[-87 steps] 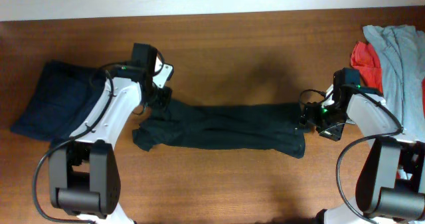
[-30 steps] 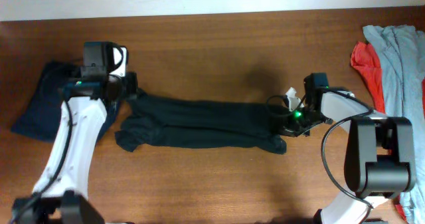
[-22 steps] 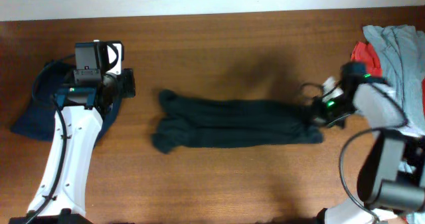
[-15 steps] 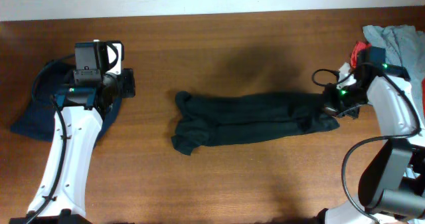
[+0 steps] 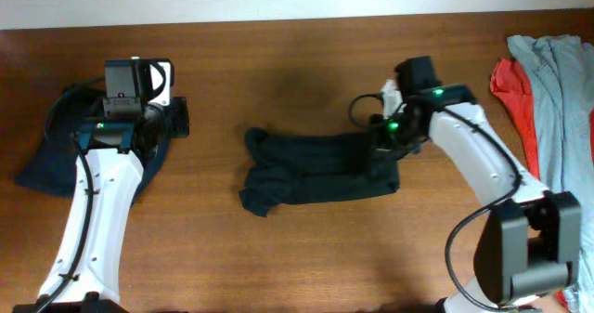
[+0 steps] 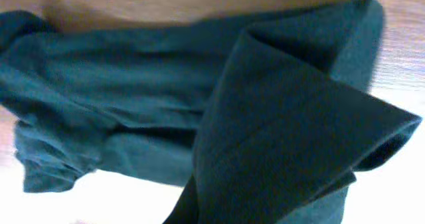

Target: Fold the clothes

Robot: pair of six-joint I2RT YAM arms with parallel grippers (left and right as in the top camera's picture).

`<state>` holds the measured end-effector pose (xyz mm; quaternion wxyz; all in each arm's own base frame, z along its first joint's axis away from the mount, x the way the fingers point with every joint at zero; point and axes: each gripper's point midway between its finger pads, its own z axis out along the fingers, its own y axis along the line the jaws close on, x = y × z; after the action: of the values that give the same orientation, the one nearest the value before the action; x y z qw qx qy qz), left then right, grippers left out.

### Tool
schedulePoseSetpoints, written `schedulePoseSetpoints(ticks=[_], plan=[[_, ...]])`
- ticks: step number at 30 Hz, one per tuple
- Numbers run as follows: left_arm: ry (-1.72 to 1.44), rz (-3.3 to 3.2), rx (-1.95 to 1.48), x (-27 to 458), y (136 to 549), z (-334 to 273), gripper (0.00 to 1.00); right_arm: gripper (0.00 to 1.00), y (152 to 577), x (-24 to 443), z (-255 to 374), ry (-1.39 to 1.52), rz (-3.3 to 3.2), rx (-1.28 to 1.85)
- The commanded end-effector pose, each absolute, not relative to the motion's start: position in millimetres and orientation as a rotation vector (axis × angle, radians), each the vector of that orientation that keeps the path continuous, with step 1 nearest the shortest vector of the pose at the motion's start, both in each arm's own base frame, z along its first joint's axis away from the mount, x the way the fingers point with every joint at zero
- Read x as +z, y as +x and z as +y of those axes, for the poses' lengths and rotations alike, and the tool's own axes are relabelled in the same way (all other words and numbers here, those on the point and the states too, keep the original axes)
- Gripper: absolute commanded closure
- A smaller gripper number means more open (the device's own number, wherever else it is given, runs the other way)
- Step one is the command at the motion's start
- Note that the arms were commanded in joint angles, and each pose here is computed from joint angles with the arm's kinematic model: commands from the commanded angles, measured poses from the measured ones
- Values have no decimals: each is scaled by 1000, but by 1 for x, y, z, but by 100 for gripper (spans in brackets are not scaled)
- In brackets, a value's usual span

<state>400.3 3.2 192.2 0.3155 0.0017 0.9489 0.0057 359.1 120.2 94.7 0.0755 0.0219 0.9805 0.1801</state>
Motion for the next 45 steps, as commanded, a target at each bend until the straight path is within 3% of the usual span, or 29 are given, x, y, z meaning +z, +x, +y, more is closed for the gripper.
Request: schedulePoseSetpoints(ticks=[1,11,12,14,16,21,25,32,39,45], plan=[[31,2461,10,207,401,2,51,96,365,84,146,70,2946,546],[31,2461,10,207,401,2,51,94,366,76,202,-83,2905,664],[31,2461,10,207,401,2,51,86,366,76,204,-91,2900,666],[31,2461,10,207,401,2,49,46,367,76,203,-90,2898,665],[31,2462,10,207,401,2,40,25,370,75,194,-68,2900,643],[48,2485,-41,202,398,-5,35,24,377,74,152,104,2928,644],[100,2561,-229,179,395,-30,36,34,374,73,119,195,2959,673],[145,2729,-680,110,388,-79,34,26,367,70,88,296,2998,652],[157,2820,-1073,49,378,-126,32,25,365,70,82,275,3006,647],[266,2877,-1130,24,363,-162,32,25,363,69,82,274,3014,646]])
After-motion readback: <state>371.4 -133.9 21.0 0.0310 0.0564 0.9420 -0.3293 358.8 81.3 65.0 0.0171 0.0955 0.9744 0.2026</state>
